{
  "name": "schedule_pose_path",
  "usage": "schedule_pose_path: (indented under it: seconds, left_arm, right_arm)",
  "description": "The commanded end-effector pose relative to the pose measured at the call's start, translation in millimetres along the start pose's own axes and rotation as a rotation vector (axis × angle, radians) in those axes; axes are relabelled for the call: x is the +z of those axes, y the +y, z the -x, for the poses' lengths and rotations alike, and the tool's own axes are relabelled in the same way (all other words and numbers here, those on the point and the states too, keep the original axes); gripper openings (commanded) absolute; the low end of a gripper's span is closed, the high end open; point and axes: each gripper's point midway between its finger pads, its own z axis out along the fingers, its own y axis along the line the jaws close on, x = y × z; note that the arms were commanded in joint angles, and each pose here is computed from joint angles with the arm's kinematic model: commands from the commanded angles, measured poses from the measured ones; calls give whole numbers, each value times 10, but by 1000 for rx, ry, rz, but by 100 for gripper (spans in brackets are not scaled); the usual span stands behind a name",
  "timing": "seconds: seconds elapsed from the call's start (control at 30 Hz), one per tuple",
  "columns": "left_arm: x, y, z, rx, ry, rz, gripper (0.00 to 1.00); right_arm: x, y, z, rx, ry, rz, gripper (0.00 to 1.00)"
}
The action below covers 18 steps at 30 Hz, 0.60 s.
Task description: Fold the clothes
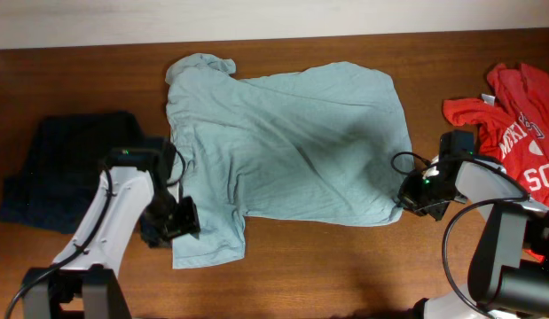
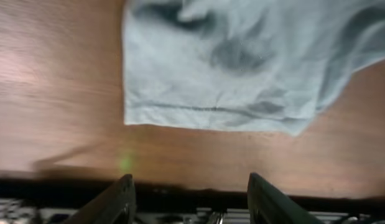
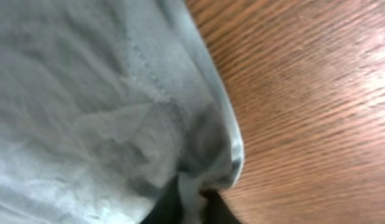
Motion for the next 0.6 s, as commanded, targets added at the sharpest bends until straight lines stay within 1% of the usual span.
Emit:
schedule_pose_path:
  seconds: [0.0,0.3,0.4,0.5,0.57]
  left_arm:
    - [173,-28,-163,-62,47,-45,58]
    - [443,43,-251,-121,72,-35,58]
    - [558,81,-314,-172,89,-27,61]
    - [656,106,-287,-200,70,-28,61]
    - [664,145,-198,-220,29,-9,62]
  right_arm:
    - [134,-52,-119,-5,50,-6,4]
    - [-48,5,-104,-30,5,11,4]
    - [-70,12,-102,-54,-2,14,4]
    - [-72,5,-121,-55,5,11,4]
    - [-72,3,-127,-54,8,10,4]
